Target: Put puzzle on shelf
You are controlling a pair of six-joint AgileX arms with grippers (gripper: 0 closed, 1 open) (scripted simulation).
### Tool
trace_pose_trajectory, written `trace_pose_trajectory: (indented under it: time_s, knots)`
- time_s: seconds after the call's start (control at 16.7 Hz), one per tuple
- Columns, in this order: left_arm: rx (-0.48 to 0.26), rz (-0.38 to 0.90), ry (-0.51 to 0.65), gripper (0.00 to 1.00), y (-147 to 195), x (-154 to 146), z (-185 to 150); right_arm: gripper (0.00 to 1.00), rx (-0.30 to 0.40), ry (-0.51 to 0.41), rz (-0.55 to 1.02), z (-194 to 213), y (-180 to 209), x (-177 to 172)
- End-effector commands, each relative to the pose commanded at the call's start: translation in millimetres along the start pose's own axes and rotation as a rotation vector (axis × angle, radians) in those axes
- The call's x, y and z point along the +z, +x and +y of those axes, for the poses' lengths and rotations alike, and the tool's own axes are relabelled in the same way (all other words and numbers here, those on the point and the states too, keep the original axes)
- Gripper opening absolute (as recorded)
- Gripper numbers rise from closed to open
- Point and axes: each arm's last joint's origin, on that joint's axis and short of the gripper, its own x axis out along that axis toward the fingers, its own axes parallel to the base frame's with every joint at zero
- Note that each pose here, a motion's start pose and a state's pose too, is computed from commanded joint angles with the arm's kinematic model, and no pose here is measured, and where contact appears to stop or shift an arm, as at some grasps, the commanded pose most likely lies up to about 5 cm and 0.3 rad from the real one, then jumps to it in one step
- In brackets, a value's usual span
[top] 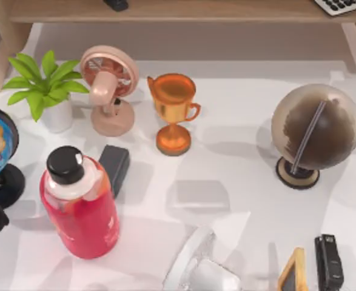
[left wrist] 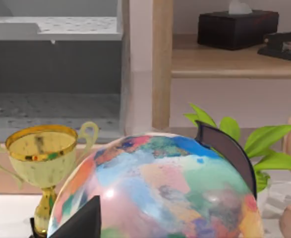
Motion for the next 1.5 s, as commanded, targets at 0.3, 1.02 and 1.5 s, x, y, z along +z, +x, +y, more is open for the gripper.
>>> trace_pose_trajectory:
  time_s: [0.3, 1.02, 1.5]
  knots:
    - [0.000, 0.000, 0.000, 1.00, 0.0, 0.0, 0.0, 1.00, 0.000, 0.000, -0.001, -0.8, 27.3, 4.0]
    - [0.000, 0.000, 0.000, 1.00, 0.0, 0.0, 0.0, 0.62, 0.000, 0.000, 0.000, 0.0, 60.8, 8.0]
    - [0.000, 0.000, 0.000, 1.00, 0.0, 0.0, 0.0, 0.02, 0.000, 0.000, 0.000, 0.0, 60.8, 8.0]
